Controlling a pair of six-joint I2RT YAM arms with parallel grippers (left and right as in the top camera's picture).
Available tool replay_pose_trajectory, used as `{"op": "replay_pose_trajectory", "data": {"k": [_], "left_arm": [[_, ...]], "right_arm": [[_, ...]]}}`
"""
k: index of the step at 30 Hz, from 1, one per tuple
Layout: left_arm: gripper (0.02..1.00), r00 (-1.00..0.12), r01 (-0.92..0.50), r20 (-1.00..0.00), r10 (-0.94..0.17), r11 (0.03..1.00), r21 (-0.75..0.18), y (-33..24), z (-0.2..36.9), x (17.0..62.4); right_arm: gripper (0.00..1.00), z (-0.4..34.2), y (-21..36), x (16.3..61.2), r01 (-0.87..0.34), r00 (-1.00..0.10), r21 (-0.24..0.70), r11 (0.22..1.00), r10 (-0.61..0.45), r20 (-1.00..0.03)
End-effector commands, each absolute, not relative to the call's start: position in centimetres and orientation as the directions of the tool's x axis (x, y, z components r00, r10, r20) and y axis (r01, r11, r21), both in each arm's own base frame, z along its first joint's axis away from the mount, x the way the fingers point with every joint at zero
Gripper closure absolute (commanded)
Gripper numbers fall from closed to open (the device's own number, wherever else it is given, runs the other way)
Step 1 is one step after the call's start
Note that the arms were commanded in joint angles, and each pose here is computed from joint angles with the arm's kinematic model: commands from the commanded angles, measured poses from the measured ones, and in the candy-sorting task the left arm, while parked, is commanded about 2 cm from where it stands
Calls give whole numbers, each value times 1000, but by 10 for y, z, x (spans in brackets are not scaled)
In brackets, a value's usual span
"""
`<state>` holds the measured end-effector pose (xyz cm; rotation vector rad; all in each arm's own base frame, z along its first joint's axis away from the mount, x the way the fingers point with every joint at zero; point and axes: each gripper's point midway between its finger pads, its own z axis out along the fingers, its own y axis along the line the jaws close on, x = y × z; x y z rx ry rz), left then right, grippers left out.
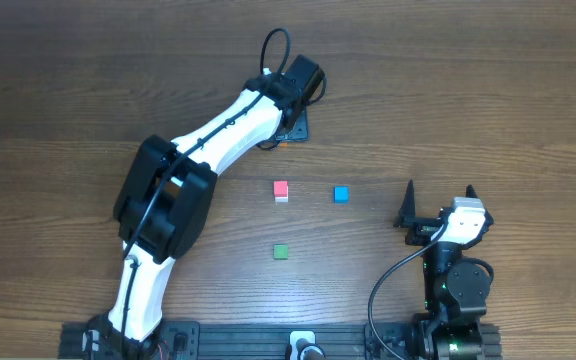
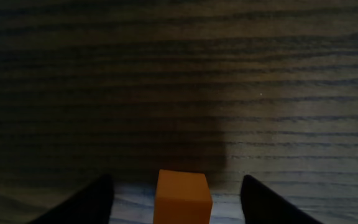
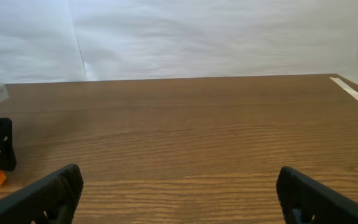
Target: Stack Cubes
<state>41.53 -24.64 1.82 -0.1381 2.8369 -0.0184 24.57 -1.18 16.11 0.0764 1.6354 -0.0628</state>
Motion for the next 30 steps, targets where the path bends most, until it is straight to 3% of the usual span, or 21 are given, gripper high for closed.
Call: {"op": "replay_pose_trajectory", "data": {"k": [1, 6, 23, 30], "left_arm": [[463, -955, -72, -286, -75, 997, -23, -252, 10, 416], [577, -959, -67, -275, -73, 997, -30, -255, 8, 414], [807, -962, -63, -264, -70, 997, -34, -256, 9, 411], [864, -949, -58, -305, -77, 996, -70, -256, 59, 404]], "right_arm": [[7, 159, -10, 246, 78, -64, 2, 997, 7, -998], [9, 159, -10, 246, 78, -64, 2, 997, 7, -998], [9, 159, -10, 246, 78, -64, 2, 997, 7, -998], [7, 159, -10, 246, 78, -64, 2, 997, 7, -998]]}}
